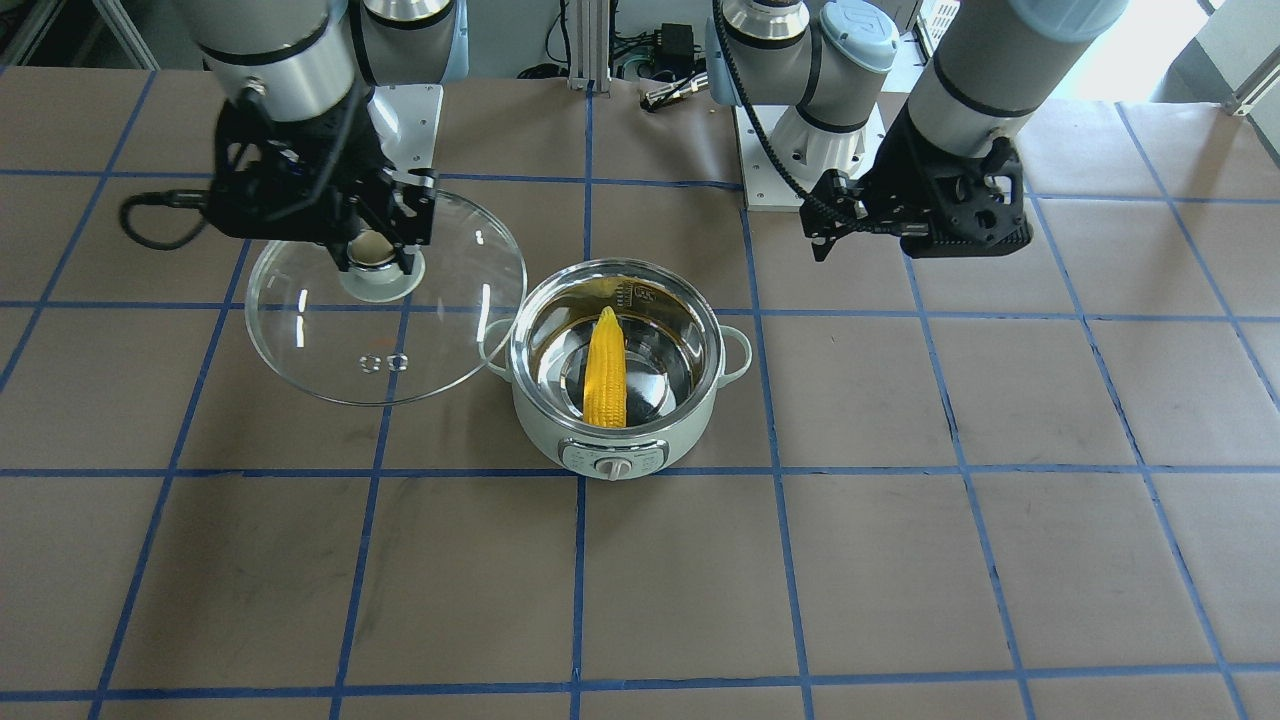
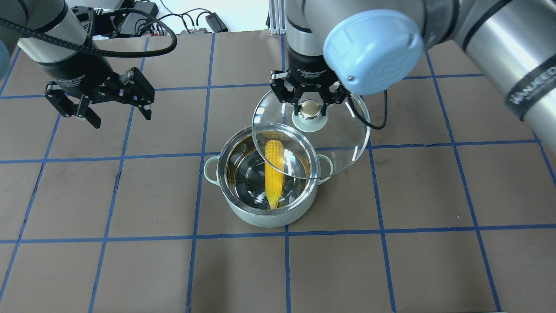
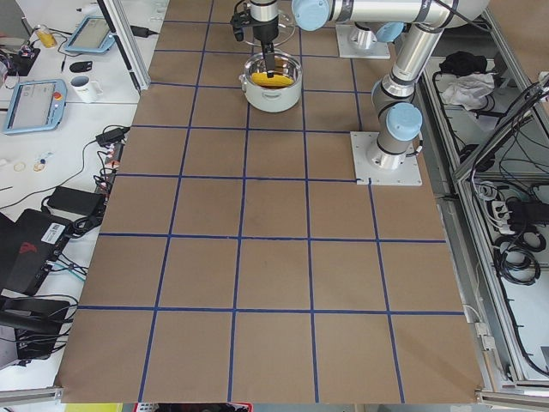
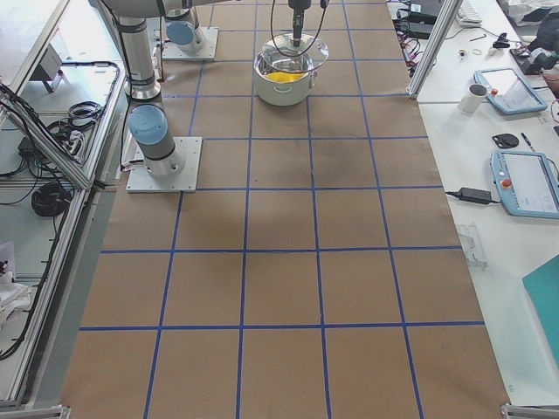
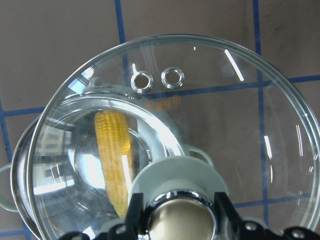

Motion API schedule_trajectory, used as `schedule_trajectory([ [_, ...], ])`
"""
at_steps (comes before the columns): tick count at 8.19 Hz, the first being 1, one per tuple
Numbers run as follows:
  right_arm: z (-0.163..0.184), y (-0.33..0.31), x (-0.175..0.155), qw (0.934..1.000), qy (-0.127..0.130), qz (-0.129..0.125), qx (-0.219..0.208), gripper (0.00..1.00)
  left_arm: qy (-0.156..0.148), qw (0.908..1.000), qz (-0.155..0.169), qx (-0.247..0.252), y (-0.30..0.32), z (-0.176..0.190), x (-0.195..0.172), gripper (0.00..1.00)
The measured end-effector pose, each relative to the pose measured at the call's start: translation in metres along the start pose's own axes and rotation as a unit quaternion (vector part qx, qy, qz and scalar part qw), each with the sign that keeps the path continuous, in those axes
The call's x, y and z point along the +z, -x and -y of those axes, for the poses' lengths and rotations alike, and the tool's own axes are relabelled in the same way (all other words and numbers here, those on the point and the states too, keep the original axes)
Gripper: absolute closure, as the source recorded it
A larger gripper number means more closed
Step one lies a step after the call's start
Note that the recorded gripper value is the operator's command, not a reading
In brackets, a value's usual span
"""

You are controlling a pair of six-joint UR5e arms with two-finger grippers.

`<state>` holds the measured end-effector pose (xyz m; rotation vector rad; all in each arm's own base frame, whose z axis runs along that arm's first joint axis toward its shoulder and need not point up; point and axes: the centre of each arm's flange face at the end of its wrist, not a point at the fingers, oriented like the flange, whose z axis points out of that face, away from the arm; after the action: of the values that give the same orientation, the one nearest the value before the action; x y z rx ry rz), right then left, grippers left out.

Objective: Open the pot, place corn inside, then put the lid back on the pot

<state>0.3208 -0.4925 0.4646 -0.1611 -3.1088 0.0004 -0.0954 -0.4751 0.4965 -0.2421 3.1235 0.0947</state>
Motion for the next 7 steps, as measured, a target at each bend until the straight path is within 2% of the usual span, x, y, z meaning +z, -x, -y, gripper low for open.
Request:
schedule_trajectory([
  [3,-0.022,0.076,0.049,0.9994,-0.011,0.003,0.032,0.65,-0.003,0.9999,-0.009,-0.010,-0.001,0.000,-0.002,0.00],
  [7,-0.044,0.091,0.095,0.9991,-0.008,0.004,0.041,0.66,-0.013,0.9996,-0.023,0.013,-0.003,-0.005,-0.010,0.00],
])
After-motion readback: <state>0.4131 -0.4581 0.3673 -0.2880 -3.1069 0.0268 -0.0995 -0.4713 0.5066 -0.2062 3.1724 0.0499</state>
